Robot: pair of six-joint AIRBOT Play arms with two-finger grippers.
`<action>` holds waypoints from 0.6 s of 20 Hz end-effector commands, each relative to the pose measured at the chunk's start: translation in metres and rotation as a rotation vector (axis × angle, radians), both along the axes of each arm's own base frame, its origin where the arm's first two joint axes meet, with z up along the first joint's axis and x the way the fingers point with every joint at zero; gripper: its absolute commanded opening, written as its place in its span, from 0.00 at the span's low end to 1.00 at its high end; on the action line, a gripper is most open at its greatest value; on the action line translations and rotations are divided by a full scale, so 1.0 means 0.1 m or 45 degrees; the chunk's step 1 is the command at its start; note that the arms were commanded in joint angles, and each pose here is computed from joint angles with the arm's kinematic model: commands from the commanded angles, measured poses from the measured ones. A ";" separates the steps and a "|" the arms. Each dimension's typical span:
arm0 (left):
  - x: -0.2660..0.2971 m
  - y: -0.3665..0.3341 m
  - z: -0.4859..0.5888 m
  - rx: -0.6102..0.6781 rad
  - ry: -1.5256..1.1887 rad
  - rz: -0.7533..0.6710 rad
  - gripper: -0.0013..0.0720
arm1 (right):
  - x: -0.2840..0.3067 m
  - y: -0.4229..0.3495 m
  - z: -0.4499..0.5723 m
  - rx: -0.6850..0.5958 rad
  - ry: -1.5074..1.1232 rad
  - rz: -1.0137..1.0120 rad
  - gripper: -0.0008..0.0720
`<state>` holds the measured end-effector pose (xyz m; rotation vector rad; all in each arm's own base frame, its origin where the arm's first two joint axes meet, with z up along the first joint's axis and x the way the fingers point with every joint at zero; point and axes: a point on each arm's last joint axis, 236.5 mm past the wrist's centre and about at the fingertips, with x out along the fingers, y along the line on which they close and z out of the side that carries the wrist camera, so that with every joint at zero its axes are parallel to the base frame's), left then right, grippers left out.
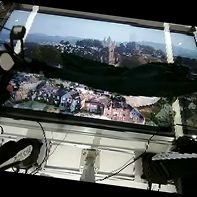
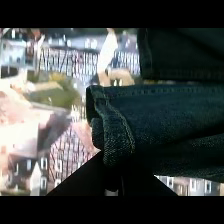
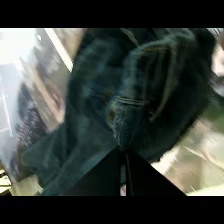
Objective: Fold the clothes and pants, and hang the long-sleeved shirts on hangers.
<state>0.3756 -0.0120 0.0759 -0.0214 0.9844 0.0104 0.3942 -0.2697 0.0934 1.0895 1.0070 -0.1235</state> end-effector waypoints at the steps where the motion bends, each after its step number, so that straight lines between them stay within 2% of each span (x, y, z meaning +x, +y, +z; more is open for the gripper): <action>1: -0.33 -0.01 -0.42 0.005 0.135 -0.018 0.04 | -0.58 -0.08 -0.28 0.005 0.233 -0.012 0.06; 5: -0.64 -0.02 -0.87 -0.003 0.267 -0.019 0.04 | -1.19 -0.14 -0.57 0.003 0.461 -0.094 0.06; 9: -0.79 -0.21 -1.15 -0.048 0.318 -0.060 0.04 | -1.44 0.09 -0.82 0.061 0.566 -0.081 0.06; 12: -0.98 -0.38 -1.33 -0.031 0.386 -0.142 0.04 | -1.71 0.14 -1.02 0.032 0.702 -0.084 0.06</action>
